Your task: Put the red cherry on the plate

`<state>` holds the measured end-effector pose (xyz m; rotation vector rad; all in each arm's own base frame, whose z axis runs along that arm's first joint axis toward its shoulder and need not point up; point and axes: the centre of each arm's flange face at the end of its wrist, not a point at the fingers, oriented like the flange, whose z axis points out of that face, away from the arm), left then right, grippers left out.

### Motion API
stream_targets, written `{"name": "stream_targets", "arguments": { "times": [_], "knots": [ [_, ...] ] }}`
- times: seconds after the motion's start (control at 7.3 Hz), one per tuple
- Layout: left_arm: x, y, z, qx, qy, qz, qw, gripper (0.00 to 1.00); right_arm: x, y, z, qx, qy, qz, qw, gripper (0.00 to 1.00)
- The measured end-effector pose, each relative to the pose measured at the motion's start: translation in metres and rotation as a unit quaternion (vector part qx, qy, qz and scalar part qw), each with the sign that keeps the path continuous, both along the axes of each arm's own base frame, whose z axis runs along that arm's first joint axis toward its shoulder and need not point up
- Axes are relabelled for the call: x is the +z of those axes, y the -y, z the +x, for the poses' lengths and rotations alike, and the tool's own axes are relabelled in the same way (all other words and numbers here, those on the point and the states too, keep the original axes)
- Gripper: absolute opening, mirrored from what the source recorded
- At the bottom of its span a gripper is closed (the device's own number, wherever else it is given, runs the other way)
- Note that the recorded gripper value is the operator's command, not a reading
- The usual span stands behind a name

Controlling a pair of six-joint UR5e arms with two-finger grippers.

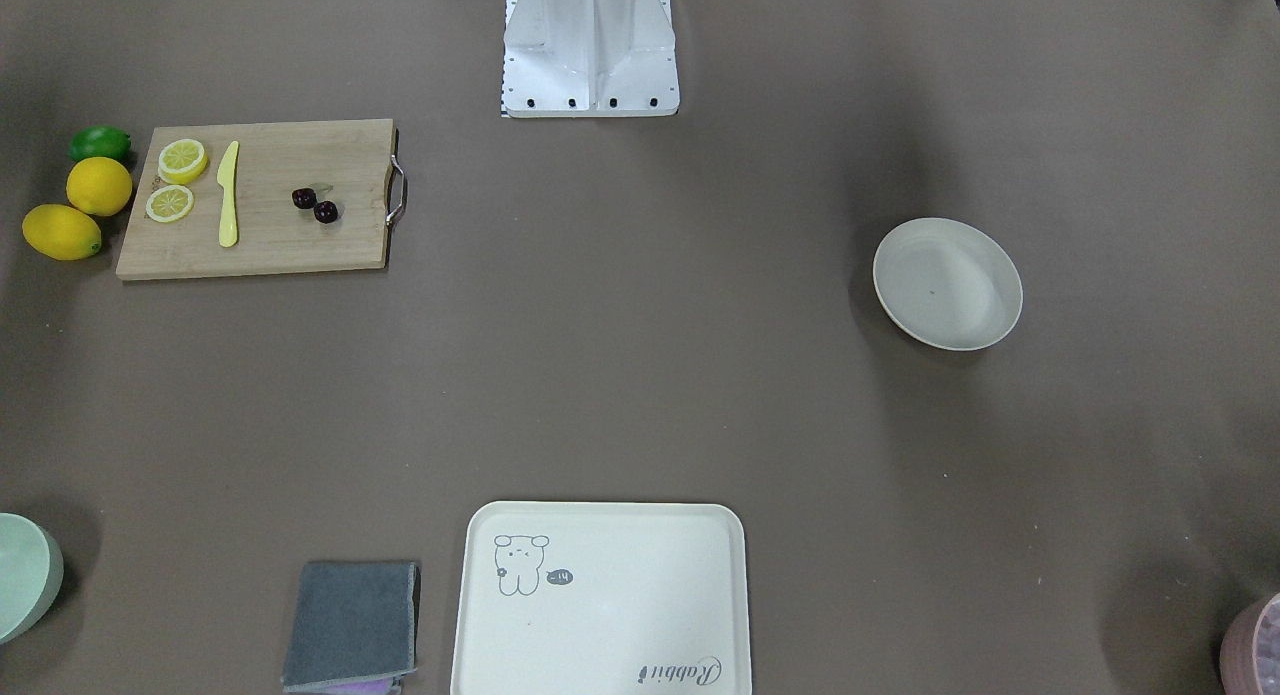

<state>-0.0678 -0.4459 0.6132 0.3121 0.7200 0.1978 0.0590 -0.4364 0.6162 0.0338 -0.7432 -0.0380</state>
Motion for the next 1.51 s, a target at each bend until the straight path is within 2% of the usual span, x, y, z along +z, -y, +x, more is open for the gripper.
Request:
{"name": "stream_targets", "arguments": {
  "times": [0.27, 0.96, 1.23, 1.51],
  "knots": [
    [0.001, 0.0, 0.0, 0.0, -0.001, -0.001, 1.0, 0.98, -0.001, 0.0, 0.0, 0.0, 0.002, 0.001, 1.0, 1.0],
    [-0.001, -0.009, 0.002, 0.0, -0.004, 0.044, 0.999, 0.98, -0.015, 0.002, 0.0, -0.003, 0.002, 0.019, 0.9998, 1.0],
    [-0.004, -0.009, 0.009, 0.011, -0.02, 0.046, 0.9987, 0.98, -0.023, 0.003, 0.0, -0.004, 0.002, 0.028, 0.9996, 1.0],
    [-0.02, -0.002, 0.041, 0.003, -0.061, 0.029, 0.9977, 0.98, -0.027, 0.002, 0.0, -0.004, 0.002, 0.033, 0.9994, 1.0]
  ]
}}
